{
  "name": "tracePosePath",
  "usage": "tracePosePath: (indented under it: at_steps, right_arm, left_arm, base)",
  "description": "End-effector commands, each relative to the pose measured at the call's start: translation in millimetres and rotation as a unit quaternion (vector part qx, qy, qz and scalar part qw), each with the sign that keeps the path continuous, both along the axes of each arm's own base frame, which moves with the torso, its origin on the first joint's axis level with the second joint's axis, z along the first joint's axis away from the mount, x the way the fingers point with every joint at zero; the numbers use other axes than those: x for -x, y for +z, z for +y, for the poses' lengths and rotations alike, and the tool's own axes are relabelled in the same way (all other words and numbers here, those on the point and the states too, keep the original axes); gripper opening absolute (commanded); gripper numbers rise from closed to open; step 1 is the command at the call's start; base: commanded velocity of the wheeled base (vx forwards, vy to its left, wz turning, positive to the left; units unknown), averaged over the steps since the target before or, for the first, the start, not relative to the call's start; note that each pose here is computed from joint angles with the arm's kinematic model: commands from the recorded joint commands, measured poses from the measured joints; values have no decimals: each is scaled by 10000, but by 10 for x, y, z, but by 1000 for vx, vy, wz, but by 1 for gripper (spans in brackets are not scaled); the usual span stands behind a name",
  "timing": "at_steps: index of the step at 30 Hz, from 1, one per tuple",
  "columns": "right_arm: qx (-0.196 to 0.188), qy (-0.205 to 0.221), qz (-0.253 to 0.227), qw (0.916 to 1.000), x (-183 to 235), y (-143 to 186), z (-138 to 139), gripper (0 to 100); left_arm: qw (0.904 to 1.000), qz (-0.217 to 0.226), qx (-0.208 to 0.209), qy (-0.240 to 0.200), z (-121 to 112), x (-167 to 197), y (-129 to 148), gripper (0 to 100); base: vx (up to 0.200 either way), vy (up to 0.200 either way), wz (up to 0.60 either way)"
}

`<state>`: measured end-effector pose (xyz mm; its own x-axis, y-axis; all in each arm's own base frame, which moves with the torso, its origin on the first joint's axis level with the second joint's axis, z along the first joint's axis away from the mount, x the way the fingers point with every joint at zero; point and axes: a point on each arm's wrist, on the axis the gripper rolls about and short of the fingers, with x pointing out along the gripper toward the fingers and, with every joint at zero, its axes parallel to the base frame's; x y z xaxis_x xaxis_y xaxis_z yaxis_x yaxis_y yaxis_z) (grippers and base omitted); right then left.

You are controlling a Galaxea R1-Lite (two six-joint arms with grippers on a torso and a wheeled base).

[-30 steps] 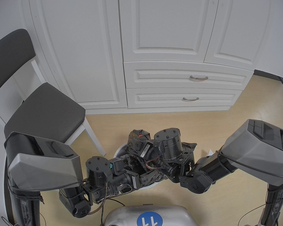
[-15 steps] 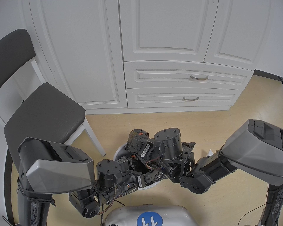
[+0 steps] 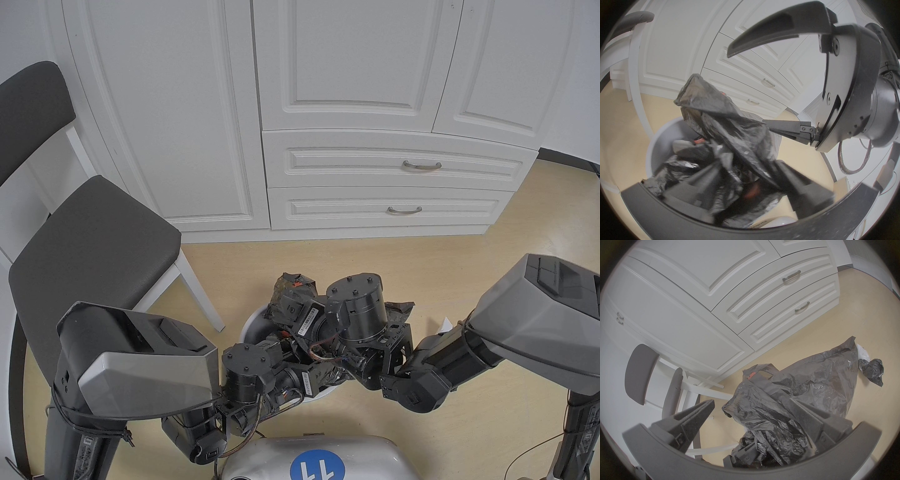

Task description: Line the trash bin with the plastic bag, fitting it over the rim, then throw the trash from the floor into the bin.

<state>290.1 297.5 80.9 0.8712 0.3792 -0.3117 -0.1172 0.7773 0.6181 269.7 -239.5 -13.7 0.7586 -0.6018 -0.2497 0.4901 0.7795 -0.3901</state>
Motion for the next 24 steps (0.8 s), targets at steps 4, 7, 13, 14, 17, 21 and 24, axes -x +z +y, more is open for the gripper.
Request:
tracePosePath:
  at_steps: [4, 7, 13, 14, 17, 21, 24]
  right_arm:
    - [-41, -19, -43, 10000, 8, 50, -22, 100]
    - [-49, -16, -92, 9999, 35, 128, -70, 100]
    - [287, -42, -458, 9985, 117, 441, -383, 100]
    - [361, -36, -568, 9977, 136, 502, -464, 100]
    - [509, -97, -684, 9963, 148, 595, -640, 100]
    - [737, -80, -730, 9946, 133, 653, -826, 100]
    - [1203, -8, -789, 9896, 121, 589, -977, 100]
  left_arm:
    - [10000, 26, -44, 15, 14, 0, -26, 0]
    - [10000, 17, -55, 26, 26, -2, -19, 0]
    - [9998, -97, -156, 115, 203, -15, 133, 0]
    - [9995, -145, -233, 136, 259, -20, 187, 0]
    - [9988, -253, -382, 162, 390, -32, 376, 0]
    - [9985, -222, -416, 284, 566, -49, 676, 0]
    - [9982, -63, -487, 342, 704, -2, 993, 0]
  base:
    - [0, 0, 0]
    - [0, 0, 0]
    - [0, 0, 0]
    - [0, 0, 0]
    - [0, 0, 0]
    - [0, 0, 0]
    - [0, 0, 0]
